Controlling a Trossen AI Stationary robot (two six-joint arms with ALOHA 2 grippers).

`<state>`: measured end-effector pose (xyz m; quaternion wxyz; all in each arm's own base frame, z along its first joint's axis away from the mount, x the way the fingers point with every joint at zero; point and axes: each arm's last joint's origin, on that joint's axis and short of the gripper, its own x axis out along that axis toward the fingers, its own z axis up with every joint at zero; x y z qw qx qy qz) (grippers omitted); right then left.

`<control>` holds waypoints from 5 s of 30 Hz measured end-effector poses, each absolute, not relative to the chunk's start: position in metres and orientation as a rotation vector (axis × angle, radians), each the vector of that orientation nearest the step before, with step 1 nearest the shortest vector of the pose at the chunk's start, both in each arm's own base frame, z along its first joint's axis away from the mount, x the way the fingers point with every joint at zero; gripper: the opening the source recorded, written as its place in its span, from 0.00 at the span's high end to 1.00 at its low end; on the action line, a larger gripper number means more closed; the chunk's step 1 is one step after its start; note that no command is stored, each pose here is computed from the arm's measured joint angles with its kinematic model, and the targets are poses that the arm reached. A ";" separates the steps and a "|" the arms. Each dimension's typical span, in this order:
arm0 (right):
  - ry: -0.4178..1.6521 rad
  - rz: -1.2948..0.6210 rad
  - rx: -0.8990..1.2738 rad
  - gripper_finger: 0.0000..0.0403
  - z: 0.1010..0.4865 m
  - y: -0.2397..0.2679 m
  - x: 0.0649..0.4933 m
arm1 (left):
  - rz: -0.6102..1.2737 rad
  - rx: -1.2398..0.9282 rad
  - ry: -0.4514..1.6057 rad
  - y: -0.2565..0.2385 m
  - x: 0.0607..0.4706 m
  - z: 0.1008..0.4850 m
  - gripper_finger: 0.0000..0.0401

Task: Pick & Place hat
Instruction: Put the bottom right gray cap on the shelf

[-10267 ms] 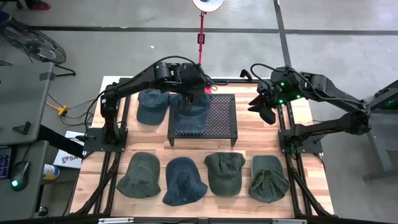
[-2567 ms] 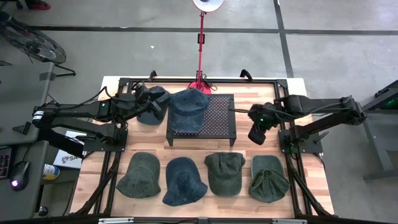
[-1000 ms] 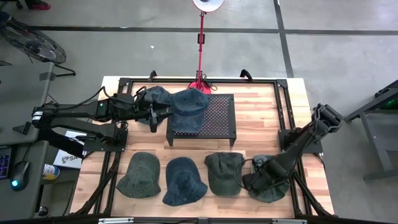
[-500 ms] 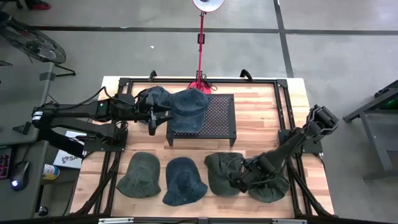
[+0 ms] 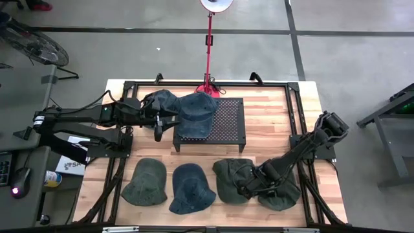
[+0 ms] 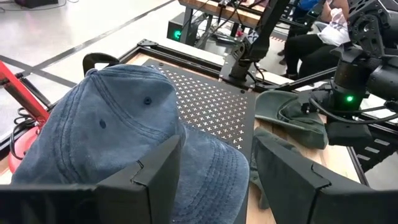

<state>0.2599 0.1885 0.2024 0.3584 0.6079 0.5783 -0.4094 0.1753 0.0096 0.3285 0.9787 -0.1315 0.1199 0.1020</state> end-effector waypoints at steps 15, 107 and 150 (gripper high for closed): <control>1.450 -1.145 1.507 0.54 0.200 0.181 0.256 | 0.186 -0.267 0.244 0.009 0.175 0.328 0.50; 0.854 0.080 0.802 1.00 0.359 0.145 0.139 | -0.094 -0.424 -0.093 -0.004 0.231 0.345 0.50; -0.114 -0.504 0.232 1.00 0.449 0.095 0.133 | 0.263 0.230 -0.026 -0.087 0.363 0.418 0.50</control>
